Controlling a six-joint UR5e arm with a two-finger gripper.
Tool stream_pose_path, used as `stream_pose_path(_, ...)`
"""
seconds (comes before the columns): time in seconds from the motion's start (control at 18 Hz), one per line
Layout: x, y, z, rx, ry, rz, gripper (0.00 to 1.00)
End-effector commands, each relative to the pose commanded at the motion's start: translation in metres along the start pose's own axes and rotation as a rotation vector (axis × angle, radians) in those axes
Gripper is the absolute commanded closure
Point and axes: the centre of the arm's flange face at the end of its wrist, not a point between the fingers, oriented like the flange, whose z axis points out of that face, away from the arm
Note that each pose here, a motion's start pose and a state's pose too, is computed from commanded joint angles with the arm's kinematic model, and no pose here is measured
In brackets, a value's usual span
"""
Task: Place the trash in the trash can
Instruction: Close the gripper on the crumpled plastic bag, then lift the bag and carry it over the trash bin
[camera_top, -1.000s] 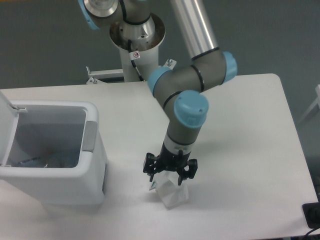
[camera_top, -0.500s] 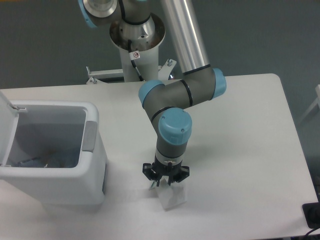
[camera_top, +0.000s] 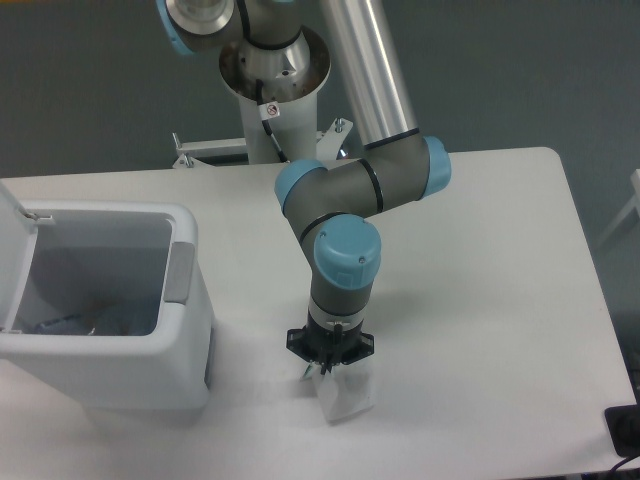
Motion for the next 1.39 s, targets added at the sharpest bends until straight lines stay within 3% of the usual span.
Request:
stream_pose_path(0.11,0.002,-0.017,-0.011,0.047,0.033,-0.084,1.00)
stream_pose_path(0.22,0.002,-0.028,-0.031,0.089,0.034,-0.107,1.00)
stream_pose_path(0.39,0.018,-0.051,-0.086,0.213,0.125,-0.127,1.00)
stream_pose_path(0.61,0.018,-0.070,-0.136,0.302,0.129,-0.175,1.00)
stream_pose_path(0.72,0.025,-0.075,-0.177,0.373,0.172,-0.182,1.00)
stream_pose_path(0.94,0.052,-0.067,-0.260,0.493,0.290,-0.181,1.00)
stream_pose_path(1.22,0.096,-0.048,-0.319,0.554,0.449,-0.161,1.00)
stream_pose_path(1.39,0.128,-0.039,-0.325,0.542,0.500,-0.136,1.00)
